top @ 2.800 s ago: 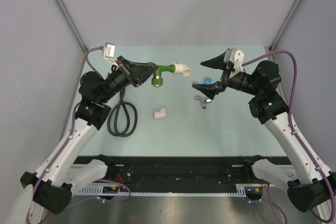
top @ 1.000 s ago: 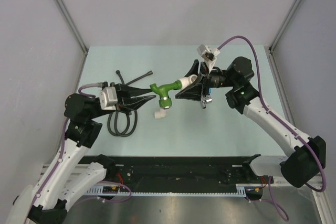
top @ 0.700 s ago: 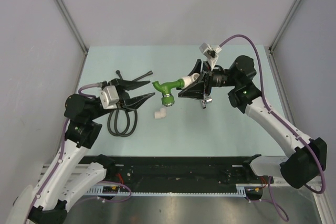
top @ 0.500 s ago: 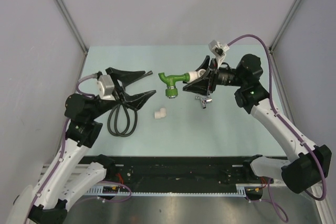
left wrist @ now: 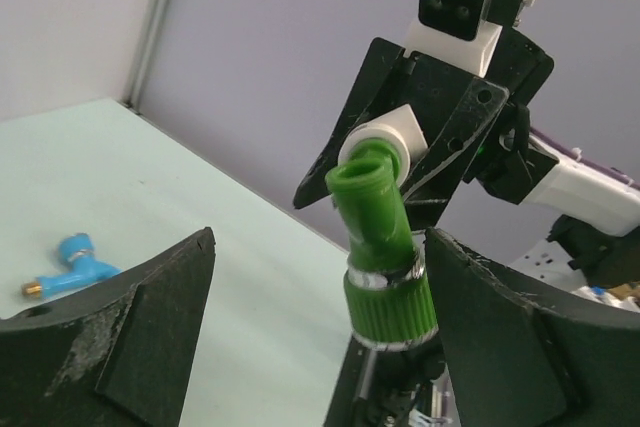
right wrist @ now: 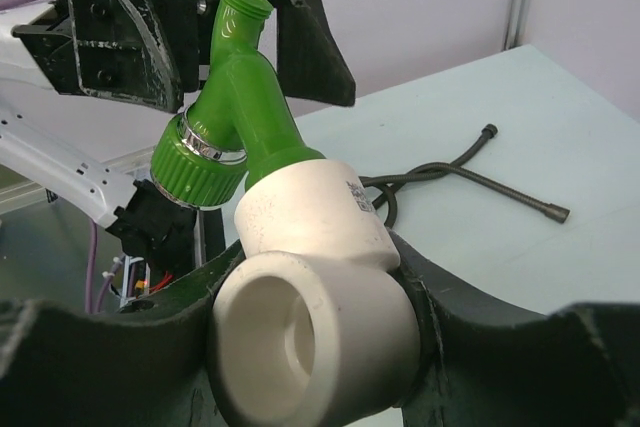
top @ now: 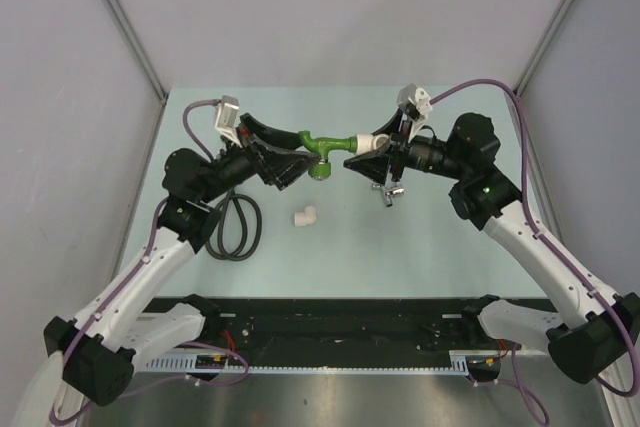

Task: Install the water faucets

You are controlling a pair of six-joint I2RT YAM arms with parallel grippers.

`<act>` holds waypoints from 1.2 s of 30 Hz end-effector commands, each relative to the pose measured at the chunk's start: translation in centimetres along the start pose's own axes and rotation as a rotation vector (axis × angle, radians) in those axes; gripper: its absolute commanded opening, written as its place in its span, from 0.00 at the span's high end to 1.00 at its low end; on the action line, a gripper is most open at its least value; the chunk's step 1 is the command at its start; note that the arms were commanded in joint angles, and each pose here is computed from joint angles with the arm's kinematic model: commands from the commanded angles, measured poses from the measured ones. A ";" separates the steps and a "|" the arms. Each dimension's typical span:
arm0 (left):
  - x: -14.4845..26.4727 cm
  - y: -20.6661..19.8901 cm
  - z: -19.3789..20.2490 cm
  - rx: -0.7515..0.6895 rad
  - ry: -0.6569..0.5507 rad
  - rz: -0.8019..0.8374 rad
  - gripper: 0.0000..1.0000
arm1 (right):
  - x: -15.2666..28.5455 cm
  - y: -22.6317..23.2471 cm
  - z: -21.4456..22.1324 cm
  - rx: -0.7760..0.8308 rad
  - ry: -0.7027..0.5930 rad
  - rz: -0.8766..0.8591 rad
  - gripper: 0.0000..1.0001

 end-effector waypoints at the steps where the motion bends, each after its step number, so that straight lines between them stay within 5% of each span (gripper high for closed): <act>1: -1.4 -2.1 -1.1 0.060 -0.014 0.102 0.12 | -0.1 0.6 -1.8 0.106 -0.056 0.051 1.00; 6: -2.6 -1.9 -0.3 0.073 0.028 0.132 0.30 | -0.4 0.8 -1.7 0.084 -0.055 0.022 1.00; 10: -2.8 -1.6 0.0 0.007 0.033 0.134 0.62 | -0.5 0.7 -1.7 0.036 -0.059 -0.006 1.00; 16: -2.1 -1.7 0.2 -0.271 0.019 0.163 0.94 | -0.7 0.6 -1.9 -0.056 -0.066 -0.085 1.00; 22: -1.3 -1.0 0.8 -0.466 0.057 0.134 1.00 | -1.2 0.9 -2.2 -0.091 -0.078 -0.180 1.00; 25: -1.1 -0.7 0.6 -0.470 0.059 0.080 0.88 | -1.1 0.4 -2.1 -0.090 -0.075 -0.178 1.00; 30: -0.7 -0.3 -0.8 -0.448 -0.017 -0.064 0.26 | -0.4 -1.3 -1.8 -0.104 -0.067 -0.106 1.00; 36: 0.7 0.8 -2.4 -0.398 -0.087 -0.286 0.01 | 1.9 -5.4 -0.9 -0.144 -0.045 0.098 1.00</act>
Point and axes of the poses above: each gripper's point midway between its finger pads, its own x axis back along the fingers, its own y axis along the line the jaws close on, z = x × y, the point moved 8 cm from there along x, back along the fingers, and after that the axes turned 1 degree about -x, right-handed, at the moved point
